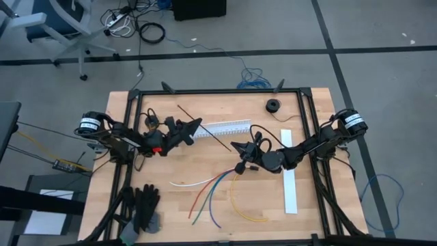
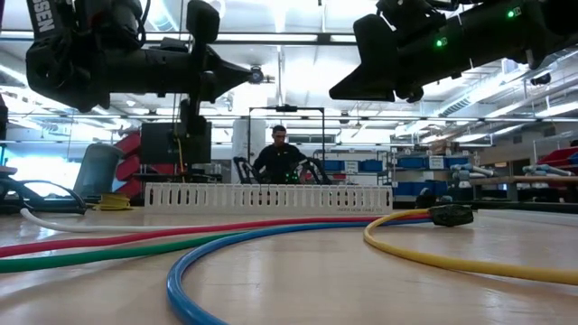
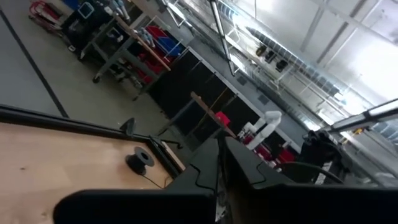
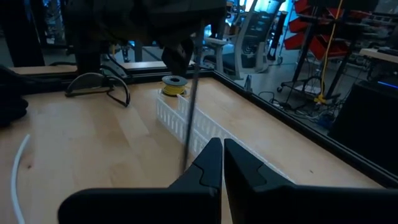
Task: Ziptie cables
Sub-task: Insert zip tie on the cable wire
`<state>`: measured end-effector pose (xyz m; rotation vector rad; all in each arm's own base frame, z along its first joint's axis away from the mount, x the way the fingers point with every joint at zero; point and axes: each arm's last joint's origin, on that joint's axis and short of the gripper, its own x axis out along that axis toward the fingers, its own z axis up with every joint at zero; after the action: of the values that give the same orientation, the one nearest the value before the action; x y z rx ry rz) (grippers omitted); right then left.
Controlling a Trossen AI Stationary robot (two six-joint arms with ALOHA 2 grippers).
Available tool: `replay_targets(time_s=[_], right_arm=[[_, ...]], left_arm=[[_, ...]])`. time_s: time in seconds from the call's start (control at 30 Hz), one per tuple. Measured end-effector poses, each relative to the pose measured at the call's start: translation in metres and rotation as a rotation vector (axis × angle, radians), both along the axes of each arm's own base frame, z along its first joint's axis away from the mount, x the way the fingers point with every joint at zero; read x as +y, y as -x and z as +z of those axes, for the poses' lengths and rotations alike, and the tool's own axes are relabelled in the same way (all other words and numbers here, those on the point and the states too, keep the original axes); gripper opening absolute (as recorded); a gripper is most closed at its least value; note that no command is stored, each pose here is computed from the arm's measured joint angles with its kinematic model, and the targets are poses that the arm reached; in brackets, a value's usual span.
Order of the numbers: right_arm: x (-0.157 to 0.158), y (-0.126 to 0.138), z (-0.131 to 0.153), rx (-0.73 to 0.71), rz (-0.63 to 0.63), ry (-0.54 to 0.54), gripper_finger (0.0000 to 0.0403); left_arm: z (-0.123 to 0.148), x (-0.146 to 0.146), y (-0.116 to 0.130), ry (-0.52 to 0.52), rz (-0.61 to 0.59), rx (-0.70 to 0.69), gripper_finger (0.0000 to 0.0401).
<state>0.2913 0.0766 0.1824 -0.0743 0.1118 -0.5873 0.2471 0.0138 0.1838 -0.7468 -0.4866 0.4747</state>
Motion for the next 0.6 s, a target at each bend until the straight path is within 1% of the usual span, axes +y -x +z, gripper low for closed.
replay_targets(time_s=[0.27,0.4,0.47,0.6], right_arm=[[0.0003,0.0,-0.0001,0.001,0.009,-0.001,0.0],[0.0007,-0.0004,-0.0002,0.001,0.031,-0.006,0.0],[0.0009,-0.0011,-0.0003,-0.005,0.061,-0.021,0.0],[-0.007,-0.006,-0.0002,-0.005,0.167,-0.045,0.0]], left_arm=[[0.0002,-0.0006,-0.0004,-0.043,-0.014,0.024,0.0],[0.0,-0.0007,-0.0005,-0.044,-0.017,0.026,0.0],[-0.0002,-0.0007,-0.0006,-0.043,-0.018,0.027,0.0],[-0.0003,-0.0007,-0.0006,-0.035,-0.02,0.023,0.0]])
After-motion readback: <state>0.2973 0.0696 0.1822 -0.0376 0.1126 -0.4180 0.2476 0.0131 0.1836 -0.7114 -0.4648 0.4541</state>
